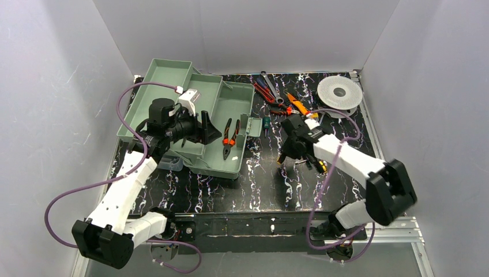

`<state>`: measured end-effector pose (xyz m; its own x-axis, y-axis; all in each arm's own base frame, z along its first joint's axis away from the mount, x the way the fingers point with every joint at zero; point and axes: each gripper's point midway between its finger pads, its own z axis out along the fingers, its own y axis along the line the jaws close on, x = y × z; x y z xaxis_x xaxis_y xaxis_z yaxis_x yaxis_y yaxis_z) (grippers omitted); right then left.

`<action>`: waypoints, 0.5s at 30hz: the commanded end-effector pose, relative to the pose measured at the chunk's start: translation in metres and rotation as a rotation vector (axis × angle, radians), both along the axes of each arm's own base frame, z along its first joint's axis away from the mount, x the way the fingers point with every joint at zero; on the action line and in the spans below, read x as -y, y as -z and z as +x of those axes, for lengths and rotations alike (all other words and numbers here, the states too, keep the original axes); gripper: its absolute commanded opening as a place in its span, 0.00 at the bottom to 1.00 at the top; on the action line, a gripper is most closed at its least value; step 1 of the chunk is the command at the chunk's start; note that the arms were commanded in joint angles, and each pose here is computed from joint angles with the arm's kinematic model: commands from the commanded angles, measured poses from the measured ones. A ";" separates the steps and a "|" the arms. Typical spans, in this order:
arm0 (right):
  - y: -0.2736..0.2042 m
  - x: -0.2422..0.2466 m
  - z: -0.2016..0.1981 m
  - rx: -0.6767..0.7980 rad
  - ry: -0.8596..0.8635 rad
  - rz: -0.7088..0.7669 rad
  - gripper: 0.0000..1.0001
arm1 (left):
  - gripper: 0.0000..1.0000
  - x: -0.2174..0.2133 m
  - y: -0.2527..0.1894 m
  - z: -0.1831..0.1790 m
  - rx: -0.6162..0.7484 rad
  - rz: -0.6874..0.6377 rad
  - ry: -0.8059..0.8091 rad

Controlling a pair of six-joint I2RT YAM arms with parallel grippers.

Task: Pack the tool kit

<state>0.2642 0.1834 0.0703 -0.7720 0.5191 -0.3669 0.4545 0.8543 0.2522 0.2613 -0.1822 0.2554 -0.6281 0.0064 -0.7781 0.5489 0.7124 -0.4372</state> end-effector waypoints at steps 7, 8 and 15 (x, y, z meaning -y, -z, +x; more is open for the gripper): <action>-0.114 -0.018 0.019 0.493 -0.328 0.132 0.01 | 0.65 -0.006 -0.004 -0.003 0.065 0.024 -0.006; -0.124 -0.026 0.018 0.554 -0.397 0.161 0.01 | 0.66 -0.006 -0.004 -0.003 0.066 0.024 -0.004; -0.182 -0.076 -0.001 0.775 -0.729 0.369 0.01 | 0.73 -0.005 -0.008 -0.005 0.075 0.015 0.003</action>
<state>0.2639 0.2201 0.1960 -0.6665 0.2846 -0.6890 -0.2114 0.8141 0.5409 0.2618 -0.1781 0.2555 -0.6000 0.0159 -0.7998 0.5570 0.7260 -0.4033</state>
